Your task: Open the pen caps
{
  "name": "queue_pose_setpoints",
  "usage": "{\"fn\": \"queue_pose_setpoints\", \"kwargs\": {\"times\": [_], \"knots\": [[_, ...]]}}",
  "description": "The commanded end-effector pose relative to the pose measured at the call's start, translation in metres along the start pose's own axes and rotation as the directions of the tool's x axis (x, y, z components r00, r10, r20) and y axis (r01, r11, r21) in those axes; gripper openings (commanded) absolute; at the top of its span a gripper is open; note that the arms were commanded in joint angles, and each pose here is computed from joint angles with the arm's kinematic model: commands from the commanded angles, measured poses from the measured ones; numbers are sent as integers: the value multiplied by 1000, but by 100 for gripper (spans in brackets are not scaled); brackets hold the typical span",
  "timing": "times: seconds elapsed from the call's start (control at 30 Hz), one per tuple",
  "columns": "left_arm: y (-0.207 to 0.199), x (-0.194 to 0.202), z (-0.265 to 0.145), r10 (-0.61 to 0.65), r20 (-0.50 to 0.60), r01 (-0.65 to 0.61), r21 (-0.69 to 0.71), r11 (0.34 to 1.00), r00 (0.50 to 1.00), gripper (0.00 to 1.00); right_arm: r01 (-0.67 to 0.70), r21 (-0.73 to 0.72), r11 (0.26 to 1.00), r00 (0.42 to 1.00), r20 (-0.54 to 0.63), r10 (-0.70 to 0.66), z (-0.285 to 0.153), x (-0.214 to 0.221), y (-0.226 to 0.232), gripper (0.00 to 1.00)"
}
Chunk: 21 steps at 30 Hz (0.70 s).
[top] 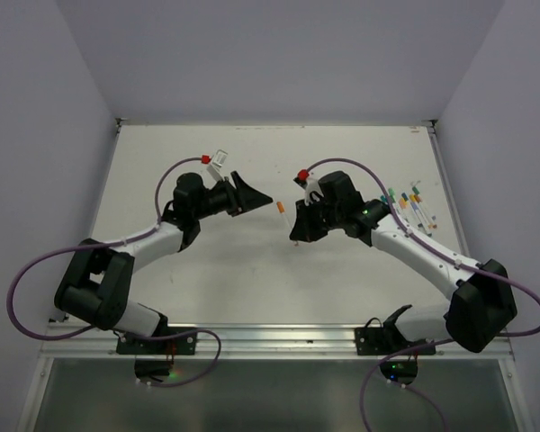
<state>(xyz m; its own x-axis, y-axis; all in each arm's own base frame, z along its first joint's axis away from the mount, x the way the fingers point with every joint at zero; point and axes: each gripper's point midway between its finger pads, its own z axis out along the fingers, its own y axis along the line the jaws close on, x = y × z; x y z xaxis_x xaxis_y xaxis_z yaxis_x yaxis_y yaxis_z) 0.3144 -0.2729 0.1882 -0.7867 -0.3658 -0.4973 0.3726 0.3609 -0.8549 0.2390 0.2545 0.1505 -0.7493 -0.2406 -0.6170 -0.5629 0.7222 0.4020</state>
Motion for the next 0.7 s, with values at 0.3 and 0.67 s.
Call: {"fn": "queue_pose_setpoints", "kwargs": {"times": [0.3,0.67], "knots": [[-19,4,5,-4,3,4,76,997,1000,62,26,-51,998,996,85,-21,12,-36,34,0],[-22,5,4,-2,4,2,77,997,1000,42,15,-27,1000,995,103,-12,17,-41,33,0]]}}
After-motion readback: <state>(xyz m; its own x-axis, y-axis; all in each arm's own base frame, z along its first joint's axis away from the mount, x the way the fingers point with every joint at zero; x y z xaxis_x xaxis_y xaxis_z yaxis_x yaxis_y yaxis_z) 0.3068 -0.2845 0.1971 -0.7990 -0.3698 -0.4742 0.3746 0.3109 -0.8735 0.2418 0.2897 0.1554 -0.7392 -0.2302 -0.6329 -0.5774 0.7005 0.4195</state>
